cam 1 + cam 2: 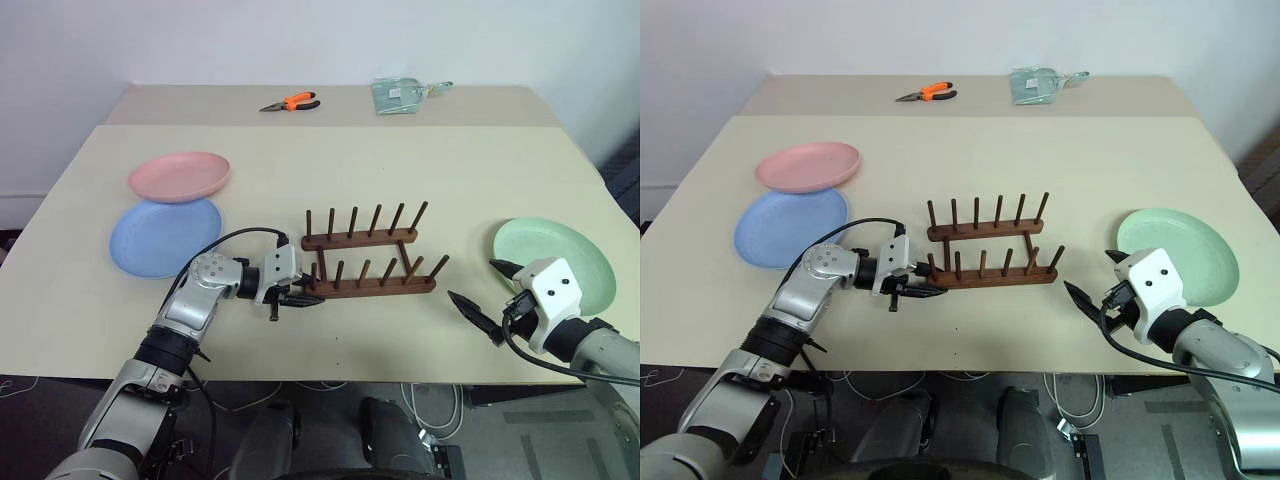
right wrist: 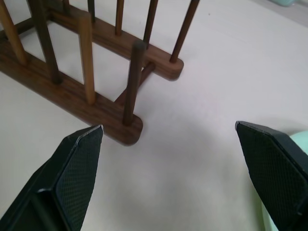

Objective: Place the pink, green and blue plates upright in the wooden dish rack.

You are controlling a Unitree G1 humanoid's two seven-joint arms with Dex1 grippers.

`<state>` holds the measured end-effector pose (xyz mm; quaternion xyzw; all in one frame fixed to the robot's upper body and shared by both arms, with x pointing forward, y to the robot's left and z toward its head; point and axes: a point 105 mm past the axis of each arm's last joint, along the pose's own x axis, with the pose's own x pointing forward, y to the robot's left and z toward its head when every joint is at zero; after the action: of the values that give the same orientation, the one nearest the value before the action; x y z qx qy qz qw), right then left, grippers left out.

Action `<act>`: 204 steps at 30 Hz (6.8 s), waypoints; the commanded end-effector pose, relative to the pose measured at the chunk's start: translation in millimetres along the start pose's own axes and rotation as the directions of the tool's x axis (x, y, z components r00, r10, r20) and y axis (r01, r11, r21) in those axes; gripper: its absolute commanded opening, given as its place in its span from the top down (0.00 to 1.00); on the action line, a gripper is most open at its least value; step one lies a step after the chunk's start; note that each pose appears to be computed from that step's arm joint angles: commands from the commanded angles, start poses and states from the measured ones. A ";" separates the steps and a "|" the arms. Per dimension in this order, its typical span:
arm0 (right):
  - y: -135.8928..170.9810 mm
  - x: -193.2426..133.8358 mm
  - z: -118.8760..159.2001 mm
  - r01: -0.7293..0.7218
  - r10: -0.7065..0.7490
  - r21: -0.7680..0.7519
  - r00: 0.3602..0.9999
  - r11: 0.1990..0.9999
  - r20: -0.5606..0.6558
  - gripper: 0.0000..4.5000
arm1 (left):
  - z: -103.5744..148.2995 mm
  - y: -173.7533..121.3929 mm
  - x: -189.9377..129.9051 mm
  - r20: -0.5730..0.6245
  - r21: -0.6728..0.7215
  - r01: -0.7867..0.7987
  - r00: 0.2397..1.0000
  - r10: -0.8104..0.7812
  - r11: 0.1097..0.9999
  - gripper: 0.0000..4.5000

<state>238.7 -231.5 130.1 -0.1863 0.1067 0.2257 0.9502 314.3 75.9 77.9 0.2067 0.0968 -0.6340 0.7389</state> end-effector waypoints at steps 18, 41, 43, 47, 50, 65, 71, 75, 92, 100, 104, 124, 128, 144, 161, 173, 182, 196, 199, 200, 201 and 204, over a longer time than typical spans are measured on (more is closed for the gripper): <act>57.2 61.2 -17.8 -0.132 0.127 -0.057 0.989 0.990 -0.072 1.00 | -8.7 -25.7 -17.4 -0.072 -0.275 -0.297 0.955 0.288 0.914 0.99; 24.9 110.1 6.7 -0.005 0.007 -0.047 0.999 0.999 0.044 0.71 | -8.3 42.2 -11.0 -0.023 -0.228 -0.517 0.850 0.526 0.825 0.87; 32.6 105.2 17.0 -0.045 0.051 -0.075 0.995 0.996 0.083 0.49 | 1.3 45.0 -30.6 0.008 -0.239 -0.551 0.822 0.569 0.800 0.70; 46.1 99.8 25.9 -0.104 0.117 -0.111 0.987 0.988 0.110 0.03 | 28.7 72.9 -86.8 0.084 -0.319 -0.707 0.642 0.762 0.631 0.24; 55.3 103.8 26.1 -0.143 0.159 -0.146 0.981 0.979 0.108 0.00 | 59.9 110.4 -162.6 0.116 -0.417 -0.862 0.262 0.958 0.287 0.14; 57.0 114.4 27.6 -0.157 0.179 -0.187 0.978 0.970 0.109 0.00 | -14.6 98.0 -264.2 -0.401 -0.750 -0.500 -0.177 0.899 -0.433 0.14; 60.1 114.4 32.1 -0.150 0.175 -0.181 0.976 0.972 0.133 0.00 | -32.7 119.0 -236.3 -0.420 -0.856 -0.340 0.023 0.907 -0.388 0.14; 58.2 111.5 32.2 -0.127 0.153 -0.187 0.979 0.974 0.136 0.00 | -36.3 137.3 -227.4 -0.401 -0.884 -0.289 0.070 0.913 -0.367 0.19; 39.8 85.9 144.7 0.001 0.233 -0.565 0.910 0.825 0.343 0.00 | 143.0 117.9 -109.8 0.229 -0.778 -0.483 0.380 0.896 0.403 1.00; 34.6 117.8 165.4 0.210 0.184 -0.812 0.915 0.544 0.359 0.00 | 188.4 94.5 -65.5 0.338 -0.743 -0.385 0.490 0.804 0.547 1.00; 24.1 129.5 159.3 0.254 0.138 -0.844 0.924 0.472 0.356 0.20 | 192.4 82.5 -53.9 0.348 -0.737 -0.345 0.543 0.764 0.581 1.00; -13.6 65.6 169.5 0.113 -0.001 -0.160 0.818 0.981 0.575 1.00 | 140.2 98.7 -102.9 0.300 -0.391 -0.712 0.500 0.812 0.583 0.42; -24.7 43.2 164.7 -0.114 0.000 0.144 0.786 0.983 0.619 1.00 | 120.0 55.6 -71.6 0.319 -0.193 -0.540 0.755 0.573 0.819 0.42; -19.5 37.8 165.7 -0.355 0.081 0.321 0.771 0.878 0.632 1.00 | 109.2 -15.3 -40.1 0.301 -0.130 -0.160 0.934 0.193 0.978 0.42; -35.4 60.8 149.7 -0.278 0.032 0.367 0.832 0.888 0.554 0.42 | 103.5 -16.5 -35.6 0.284 -0.132 -0.163 0.939 0.195 0.978 0.41; -87.8 -4.4 77.2 0.124 -0.158 0.155 0.958 0.980 0.239 0.01 | 92.1 -18.7 -27.8 0.254 -0.129 -0.134 0.953 0.163 0.983 0.41; -76.8 9.3 -39.0 0.221 -0.245 -0.128 0.942 0.967 -0.229 0.01 | 98.8 -22.5 -15.5 0.267 -0.083 -0.059 0.960 0.079 0.995 0.41; -96.5 21.8 -32.7 0.353 -0.354 -0.036 0.921 0.935 -0.160 0.98 | 98.2 -23.6 -17.6 0.248 -0.079 -0.084 0.963 0.101 0.993 0.41; -105.9 18.8 38.3 0.381 -0.389 0.083 0.911 0.921 0.139 0.98 | 91.5 -16.1 -22.3 0.237 -0.090 -0.127 0.961 0.145 0.988 0.41; -108.5 14.0 67.1 0.364 -0.397 0.164 0.880 0.917 0.261 0.98 | 88.7 -13.4 -24.7 0.231 -0.094 -0.143 0.959 0.162 0.985 0.41; -109.9 8.0 90.9 0.326 -0.398 0.245 0.844 0.913 0.360 0.98 | 86.4 -11.3 -26.8 0.227 -0.098 -0.156 0.958 0.175 0.983 0.41; -101.2 -15.2 160.3 0.060 -0.318 0.396 0.710 0.916 0.629 0.98 | 78.3 -5.0 -35.4 0.213 -0.111 -0.195 0.953 0.215 0.974 0.41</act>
<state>313.1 -268.4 271.3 0.0195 -0.1571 0.1064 0.9817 288.9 61.9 153.8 0.1003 0.0378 -0.5875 0.8021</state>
